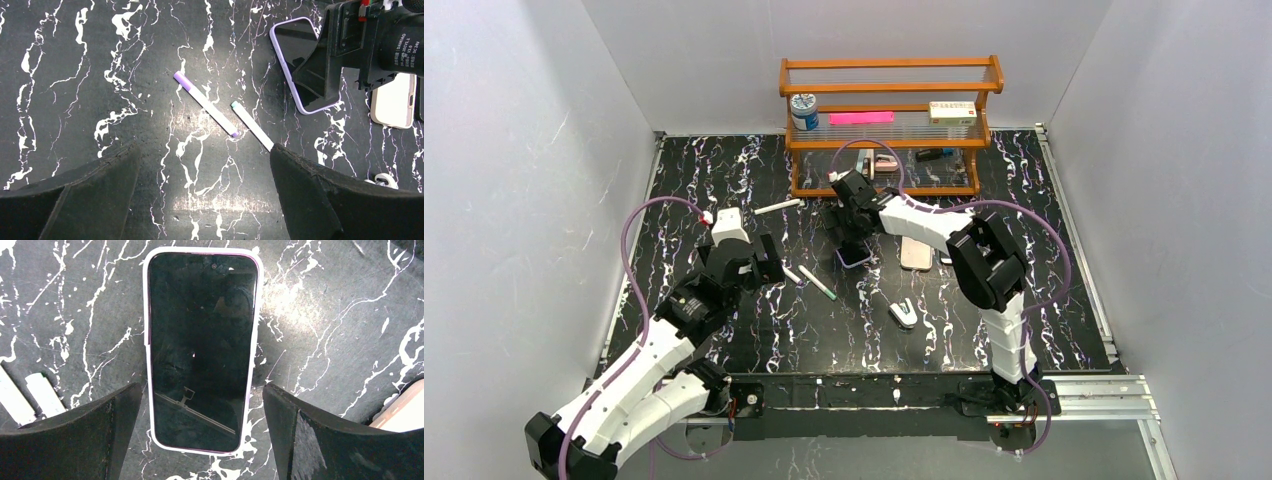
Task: Take the phone out of the phone case
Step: Pick up the phone at the center of the board.
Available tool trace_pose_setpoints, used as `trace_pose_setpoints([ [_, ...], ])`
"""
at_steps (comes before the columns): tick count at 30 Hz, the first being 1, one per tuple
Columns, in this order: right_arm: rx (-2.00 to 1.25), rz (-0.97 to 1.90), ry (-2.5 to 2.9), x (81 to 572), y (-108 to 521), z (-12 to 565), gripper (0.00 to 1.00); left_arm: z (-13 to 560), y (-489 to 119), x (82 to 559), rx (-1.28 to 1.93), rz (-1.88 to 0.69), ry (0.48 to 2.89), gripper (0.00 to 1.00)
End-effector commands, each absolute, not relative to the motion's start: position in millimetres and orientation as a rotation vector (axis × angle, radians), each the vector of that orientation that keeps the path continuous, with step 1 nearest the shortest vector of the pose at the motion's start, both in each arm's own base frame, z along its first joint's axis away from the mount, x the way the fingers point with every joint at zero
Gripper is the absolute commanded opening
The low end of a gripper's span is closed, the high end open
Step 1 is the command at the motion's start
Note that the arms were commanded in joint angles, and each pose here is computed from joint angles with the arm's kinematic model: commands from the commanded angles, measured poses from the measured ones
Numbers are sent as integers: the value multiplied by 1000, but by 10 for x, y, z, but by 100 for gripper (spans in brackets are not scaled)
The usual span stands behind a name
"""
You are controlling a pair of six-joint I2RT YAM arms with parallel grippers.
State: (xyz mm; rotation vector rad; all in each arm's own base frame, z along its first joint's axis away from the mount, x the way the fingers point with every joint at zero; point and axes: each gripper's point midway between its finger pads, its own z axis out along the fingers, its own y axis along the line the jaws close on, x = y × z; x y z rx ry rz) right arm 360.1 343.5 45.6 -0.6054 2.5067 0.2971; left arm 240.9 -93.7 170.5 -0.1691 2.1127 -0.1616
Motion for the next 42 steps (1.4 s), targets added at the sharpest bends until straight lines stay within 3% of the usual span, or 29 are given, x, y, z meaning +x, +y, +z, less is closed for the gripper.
trace_pose_setpoints([
  [1,-652,265,2506,3624,3475,419,99,1550,-923,2383,-205,-158,2150,98],
  [13,-716,176,2576,3467,3423,158,99,1403,-1047,2381,-249,-232,2205,98],
  [16,-715,126,2605,3433,3339,107,93,1390,-1078,2396,-264,-246,2215,98],
  [25,-661,208,2634,3335,3382,223,48,1330,-1227,2479,-325,-324,2243,98],
  [32,-603,475,2560,3203,3571,534,2,1380,-1397,2622,-393,-421,2248,98],
  [42,-503,916,2430,3011,3780,979,1,1426,-1692,2805,-530,-607,2269,98],
])
